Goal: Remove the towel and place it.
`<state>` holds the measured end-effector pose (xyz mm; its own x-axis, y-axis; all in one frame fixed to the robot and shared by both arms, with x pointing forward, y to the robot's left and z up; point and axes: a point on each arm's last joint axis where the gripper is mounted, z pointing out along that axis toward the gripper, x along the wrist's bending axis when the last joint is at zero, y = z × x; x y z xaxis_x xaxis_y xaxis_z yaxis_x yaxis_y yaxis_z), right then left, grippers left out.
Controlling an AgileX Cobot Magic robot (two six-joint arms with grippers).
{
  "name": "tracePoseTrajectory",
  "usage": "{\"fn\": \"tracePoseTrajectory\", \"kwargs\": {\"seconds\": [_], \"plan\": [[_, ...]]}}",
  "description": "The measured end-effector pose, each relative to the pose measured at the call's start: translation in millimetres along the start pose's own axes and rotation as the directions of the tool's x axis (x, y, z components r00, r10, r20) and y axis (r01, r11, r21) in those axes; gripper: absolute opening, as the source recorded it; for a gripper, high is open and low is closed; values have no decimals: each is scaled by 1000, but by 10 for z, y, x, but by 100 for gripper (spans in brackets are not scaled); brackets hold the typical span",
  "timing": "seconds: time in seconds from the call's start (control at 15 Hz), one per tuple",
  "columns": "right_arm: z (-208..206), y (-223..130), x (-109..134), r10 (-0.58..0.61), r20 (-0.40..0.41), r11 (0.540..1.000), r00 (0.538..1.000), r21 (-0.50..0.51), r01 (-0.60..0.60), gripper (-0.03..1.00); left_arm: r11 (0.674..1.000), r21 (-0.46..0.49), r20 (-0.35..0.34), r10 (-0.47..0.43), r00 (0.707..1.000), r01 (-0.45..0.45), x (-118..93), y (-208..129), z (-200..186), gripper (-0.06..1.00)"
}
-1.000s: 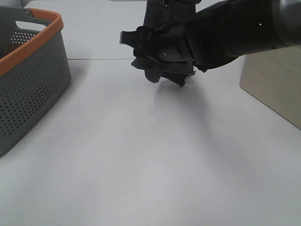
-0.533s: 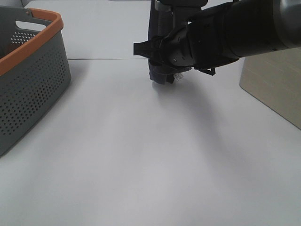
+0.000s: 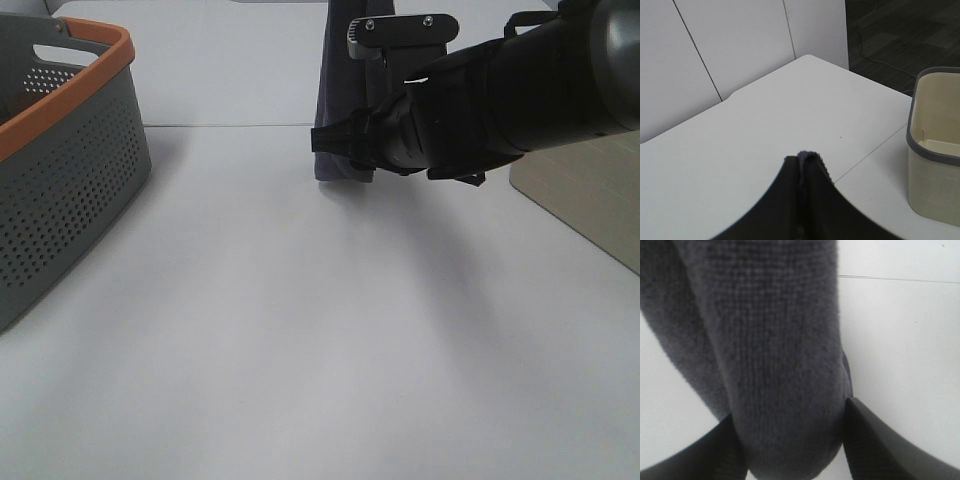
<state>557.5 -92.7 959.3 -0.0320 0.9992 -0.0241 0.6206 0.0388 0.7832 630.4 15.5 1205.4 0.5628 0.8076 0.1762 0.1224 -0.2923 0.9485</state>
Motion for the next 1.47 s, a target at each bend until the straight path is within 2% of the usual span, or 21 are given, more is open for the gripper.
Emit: {"fn": "tracePoseTrajectory", "kwargs": {"seconds": [0.2, 0.33, 0.47, 0.53, 0.73, 0.93, 1.2, 1.27, 1.47], "plan": [[-1, 5, -64, -16, 67, 1000, 998, -13, 17, 44, 1000, 0, 0, 0, 1000, 0, 0, 0, 0, 0], [-2, 10, -83, -37, 89, 999, 995, -16, 38, 35, 1000, 0, 0, 0, 1000, 0, 0, 0, 0, 0], [-3, 10, -85, -50, 91, 999, 995, -14, 51, 14, 1000, 7, -1, 2, 1000, -2, 1, -6, 0, 0], [-13, 20, -86, -101, 90, 995, 991, -12, 103, 0, 999, 44, -10, 17, 1000, -16, 9, -40, -1, 0], [-171, 154, -122, -206, 81, 977, 975, -45, 210, 0, 983, 148, -18, 115, 993, -111, 31, -131, -11, 0], [-413, 275, -222, -291, 83, 951, 953, -87, 298, 0, 963, 210, -10, 178, 984, -172, 43, -185, -21, 0], [-772, 384, -425, -350, 120, 920, 929, -139, 365, 0, 940, 293, 3, 180, 984, -173, 45, -262, -41, 0], [-835, 401, -455, -387, 124, 904, 914, -148, 402, 0, 932, 322, 8, 175, 985, -168, 45, -289, -49, 0], [-1021, 489, -501, -576, 140, 785, 805, -179, 593, 0, 886, 439, 25, 156, 987, -152, 42, -397, -93, 0]]}}
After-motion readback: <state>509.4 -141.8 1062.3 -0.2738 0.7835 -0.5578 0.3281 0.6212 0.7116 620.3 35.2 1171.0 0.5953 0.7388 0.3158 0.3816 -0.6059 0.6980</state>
